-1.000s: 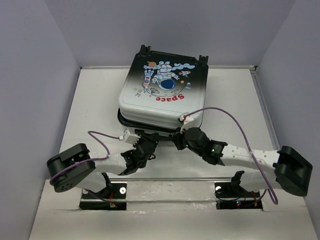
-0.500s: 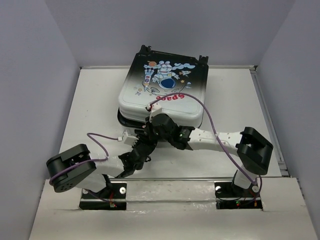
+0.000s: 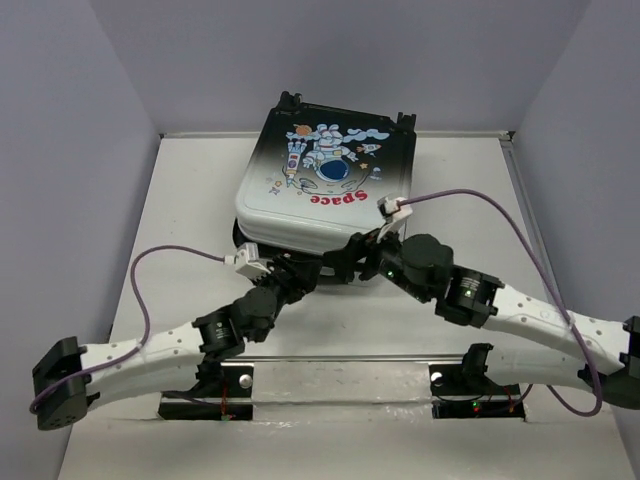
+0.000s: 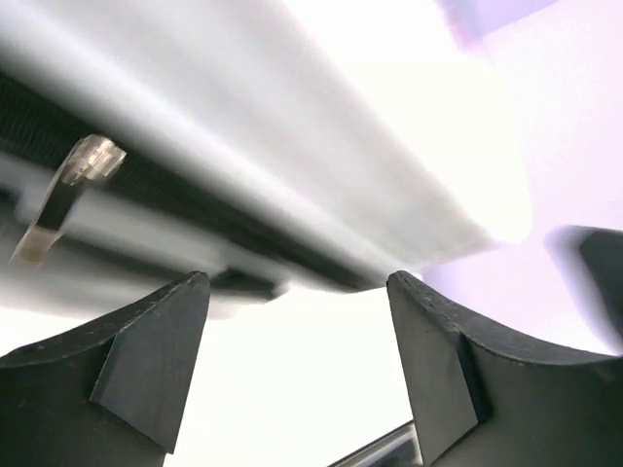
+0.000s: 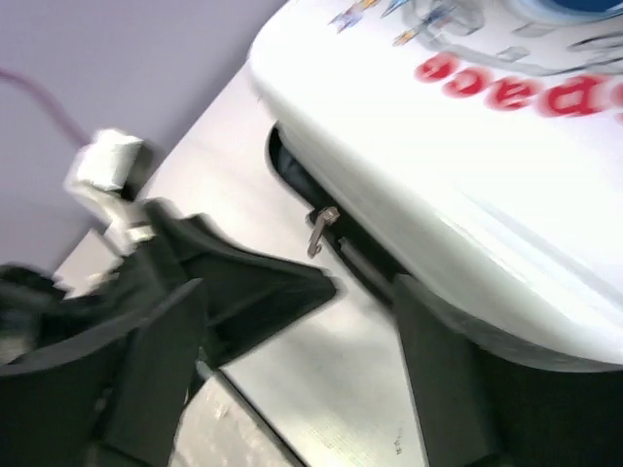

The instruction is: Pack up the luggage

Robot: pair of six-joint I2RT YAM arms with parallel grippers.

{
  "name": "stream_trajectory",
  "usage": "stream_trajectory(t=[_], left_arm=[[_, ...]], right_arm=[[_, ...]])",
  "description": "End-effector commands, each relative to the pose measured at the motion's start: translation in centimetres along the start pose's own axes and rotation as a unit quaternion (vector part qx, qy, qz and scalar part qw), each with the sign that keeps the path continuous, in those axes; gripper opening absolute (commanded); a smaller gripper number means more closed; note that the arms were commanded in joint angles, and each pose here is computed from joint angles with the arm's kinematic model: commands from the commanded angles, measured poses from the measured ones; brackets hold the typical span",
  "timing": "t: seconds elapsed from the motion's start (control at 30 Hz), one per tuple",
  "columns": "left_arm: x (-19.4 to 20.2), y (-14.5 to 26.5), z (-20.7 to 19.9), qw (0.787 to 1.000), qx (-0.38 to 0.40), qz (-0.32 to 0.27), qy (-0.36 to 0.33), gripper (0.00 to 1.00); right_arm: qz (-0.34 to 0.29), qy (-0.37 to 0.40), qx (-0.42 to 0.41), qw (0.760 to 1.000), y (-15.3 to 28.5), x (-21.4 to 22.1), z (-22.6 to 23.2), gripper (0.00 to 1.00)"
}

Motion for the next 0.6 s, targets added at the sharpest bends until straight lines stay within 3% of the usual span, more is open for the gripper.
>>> stream_trajectory(t=[0.0, 0.07, 0.1, 0.17, 0.2, 0.23, 0.3, 0.43, 0.5, 0.57], left_arm=[[-6.3, 2.6, -4.9, 0.992, 0.005, -0.087, -0.094, 0.86], [-9.2, 3.7, -8.5, 0.988, 0.023, -0.119, -0.1, 0.87], [-9.8, 3.7, -9.4, 0.986, 0.019, -0.123, -0.114, 0.88], [-12.6, 3.6, -12.9, 0.981, 0.024, -0.149, -0.118, 0.9], [-12.6, 2.3, -13.3, 0.978, 0.01, -0.141, -0.152, 0.9], [-15.4, 1.3, -14.4, 0.974, 0.001, -0.174, -0.147, 0.9], [-16.4, -1.4, -15.3, 0.98, 0.034, -0.124, -0.153, 0.9], [-22.4, -8.0, -11.7, 0.989, -0.004, -0.113, -0.098, 0.88], [-26.3, -8.9, -9.5, 0.984, -0.028, -0.157, -0.078, 0.88], [-28.1, -10.9, -7.0, 0.984, -0.063, -0.156, -0.056, 0.89]], right_arm=[[-0.029, 0.0, 0.154, 0.988, 1.4, -2.6, -6.6, 0.51], [-0.044, -0.022, 0.188, 0.981, 1.7, -3.6, -9.5, 0.15], [-0.055, -0.034, 0.23, 0.971, 2.1, -4.3, -12.4, 0.07], [-0.059, -0.041, 0.261, 0.963, 2.3, -4.7, -14.9, 0.07], [-0.062, -0.046, 0.296, 0.952, 2.6, -5.0, -17.2, 0.07], [-0.049, -0.05, 0.309, 0.949, 2.0, -4.7, -18.5, 0.07], [-0.04, -0.062, 0.325, 0.943, 1.7, -4.3, -20.4, 0.07], [-0.028, -0.097, 0.352, 0.931, 1.1, -3.1, -24.5, 0.07], [-0.007, -0.108, 0.345, 0.932, 0.1, -2.1, -25.8, 0.07], [0.005, -0.115, 0.338, 0.934, -0.8, -1.6, -26.4, 0.07]])
Point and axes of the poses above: each gripper's point midway between its finger pads, its own y axis back along the fingers, its own z axis along the line the jaws close on, x = y × z, the point moved 7 cm from there along y, back along the fingers, and after that the axes turned 8 degrees about y, right-handed, at the moved point
